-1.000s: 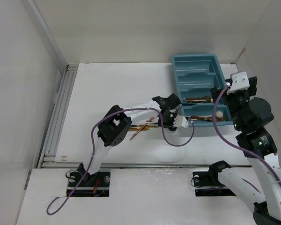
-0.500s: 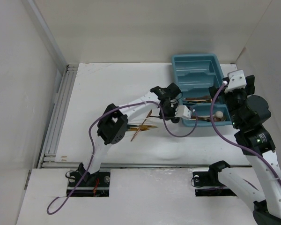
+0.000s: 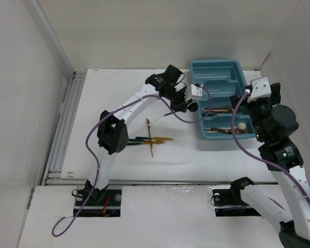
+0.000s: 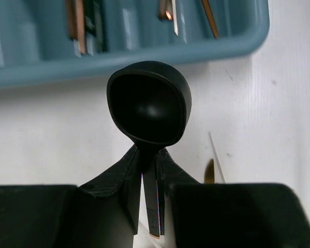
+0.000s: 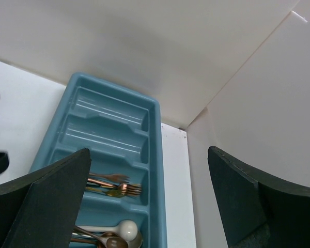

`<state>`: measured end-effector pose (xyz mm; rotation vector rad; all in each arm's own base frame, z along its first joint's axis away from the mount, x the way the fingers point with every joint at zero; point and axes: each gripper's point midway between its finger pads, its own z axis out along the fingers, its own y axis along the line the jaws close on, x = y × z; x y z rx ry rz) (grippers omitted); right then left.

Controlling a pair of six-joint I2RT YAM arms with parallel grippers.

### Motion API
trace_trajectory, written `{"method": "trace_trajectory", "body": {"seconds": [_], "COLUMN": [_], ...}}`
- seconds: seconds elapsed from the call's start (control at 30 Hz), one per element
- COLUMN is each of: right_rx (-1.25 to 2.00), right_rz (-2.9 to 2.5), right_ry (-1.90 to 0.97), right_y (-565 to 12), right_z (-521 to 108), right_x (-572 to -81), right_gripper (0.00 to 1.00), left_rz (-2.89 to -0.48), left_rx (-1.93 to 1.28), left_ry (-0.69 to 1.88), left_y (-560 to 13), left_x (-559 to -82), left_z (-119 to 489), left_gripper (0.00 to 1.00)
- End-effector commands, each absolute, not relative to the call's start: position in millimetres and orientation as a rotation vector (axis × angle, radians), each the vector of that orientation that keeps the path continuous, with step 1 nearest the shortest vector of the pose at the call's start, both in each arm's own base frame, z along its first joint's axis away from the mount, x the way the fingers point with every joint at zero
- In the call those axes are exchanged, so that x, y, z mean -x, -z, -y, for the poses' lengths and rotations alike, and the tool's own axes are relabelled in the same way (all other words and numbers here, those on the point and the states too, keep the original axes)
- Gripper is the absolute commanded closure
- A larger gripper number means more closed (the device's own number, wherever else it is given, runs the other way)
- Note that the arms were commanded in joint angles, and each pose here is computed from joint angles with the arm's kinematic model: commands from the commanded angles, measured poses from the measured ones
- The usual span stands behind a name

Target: Sort the eating utensils into containers

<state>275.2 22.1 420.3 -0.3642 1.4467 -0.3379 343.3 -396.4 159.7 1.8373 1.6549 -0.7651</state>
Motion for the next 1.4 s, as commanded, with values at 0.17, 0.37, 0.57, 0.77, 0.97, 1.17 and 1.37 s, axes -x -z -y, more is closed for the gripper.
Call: {"method": "trace_trajectory", "body": {"seconds": [0.17,0.37,0.57,0.77,0.97,1.17,1.37], "right_rx": [0.345,0.333,0.318,0.306,0.301,0.321,0.341], "right_rz": [-1.392,-1.385,-1.388,-1.401,-1.396,-1.397,-1.394], "right_ry": [0.335,0.340,0.339,0.355,0.368,0.355,0.327], "right_y": [-437,-439,-439,-437,-440,-435,-431], "right_z": [-22,-19,-15,-9,-6,-11,-20], "right_x": [-272,-266,-260,-254,-249,-256,-265], "right_gripper": [0.01,0.01,0.01,0.01,0.01,0.01,0.01], "left_rz": [-1.474,-1.447,-1.401,-1.457,-1.558,-1.664,-2.052], "left_rx": [-1.454,-1.334,-1.347,-1.278,-1.144,-0.909,-0.956], "left_ry": [0.947,0.930,1.078,1.087,0.913,0.617,0.249], "left_y": [-299,-310,-280,-231,-242,-297,-188], "left_x": [-356,-355,-322,-327,-363,-422,-446], "left_z": [437,490,554,587,572,493,343], "left_gripper": [1.00,1.00,1.00,0.64,0.00,0.00,0.00]}}
